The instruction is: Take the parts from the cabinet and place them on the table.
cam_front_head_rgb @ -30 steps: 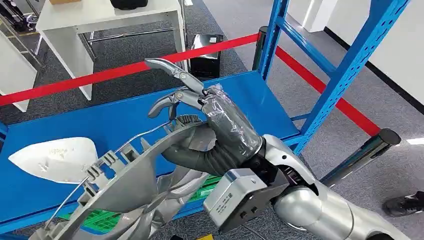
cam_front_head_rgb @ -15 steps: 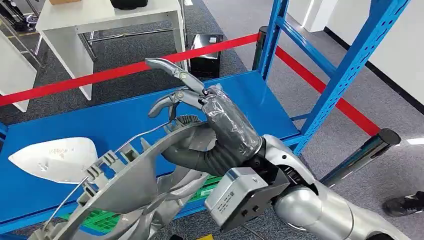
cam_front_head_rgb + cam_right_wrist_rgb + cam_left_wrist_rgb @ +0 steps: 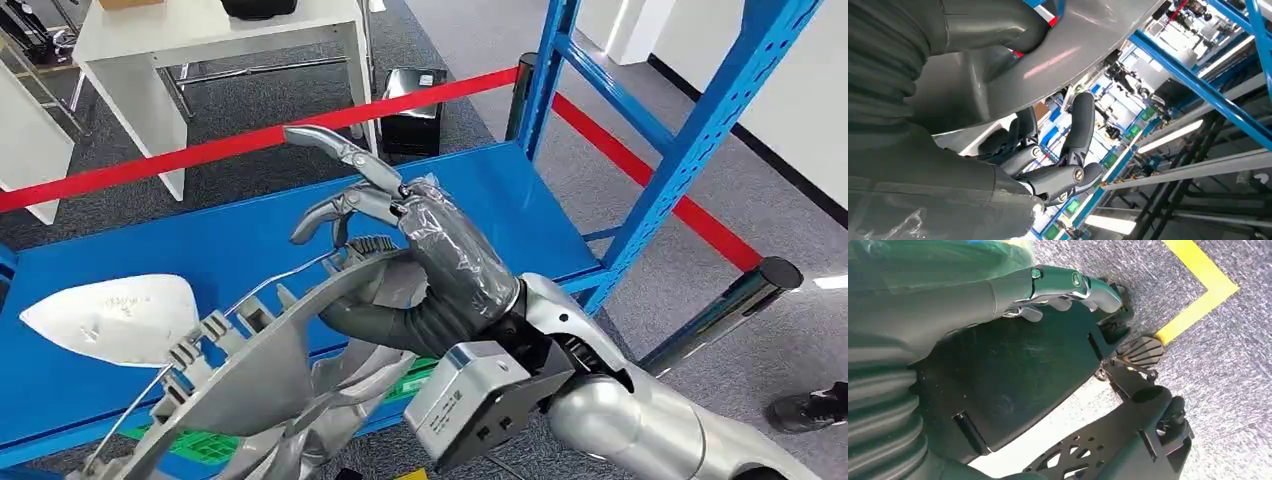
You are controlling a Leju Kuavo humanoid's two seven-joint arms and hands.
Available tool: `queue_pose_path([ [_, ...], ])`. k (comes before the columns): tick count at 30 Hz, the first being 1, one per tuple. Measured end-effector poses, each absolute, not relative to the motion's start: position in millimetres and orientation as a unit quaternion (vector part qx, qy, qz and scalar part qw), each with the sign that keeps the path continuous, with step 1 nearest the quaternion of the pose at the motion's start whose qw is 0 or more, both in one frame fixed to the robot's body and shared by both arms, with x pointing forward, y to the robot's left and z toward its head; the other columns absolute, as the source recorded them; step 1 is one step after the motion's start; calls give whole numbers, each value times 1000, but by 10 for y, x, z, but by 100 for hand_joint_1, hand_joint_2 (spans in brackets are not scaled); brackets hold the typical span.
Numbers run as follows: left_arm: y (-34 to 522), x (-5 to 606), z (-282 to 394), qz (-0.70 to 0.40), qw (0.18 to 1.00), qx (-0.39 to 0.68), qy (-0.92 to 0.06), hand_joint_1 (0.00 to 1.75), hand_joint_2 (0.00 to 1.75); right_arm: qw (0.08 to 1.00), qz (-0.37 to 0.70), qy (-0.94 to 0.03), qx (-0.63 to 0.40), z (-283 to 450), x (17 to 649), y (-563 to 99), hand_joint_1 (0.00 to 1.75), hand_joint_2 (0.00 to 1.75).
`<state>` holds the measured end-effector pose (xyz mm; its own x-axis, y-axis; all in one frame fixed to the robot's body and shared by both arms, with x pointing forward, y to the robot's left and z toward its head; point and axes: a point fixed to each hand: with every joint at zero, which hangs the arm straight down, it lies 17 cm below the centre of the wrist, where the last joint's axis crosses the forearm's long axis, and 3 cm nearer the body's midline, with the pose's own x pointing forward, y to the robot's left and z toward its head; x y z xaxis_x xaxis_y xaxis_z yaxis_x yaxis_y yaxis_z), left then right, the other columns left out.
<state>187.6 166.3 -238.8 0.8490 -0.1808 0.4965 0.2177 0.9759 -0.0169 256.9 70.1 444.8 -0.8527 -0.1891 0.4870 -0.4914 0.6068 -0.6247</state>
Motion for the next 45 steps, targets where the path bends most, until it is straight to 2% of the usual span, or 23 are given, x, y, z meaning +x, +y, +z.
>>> queue_pose_path([
  [45,1680,2018,-2343,-90,959,-33,-267,0,175,197,407,-871,192,4377,2616,703,175,175],
])
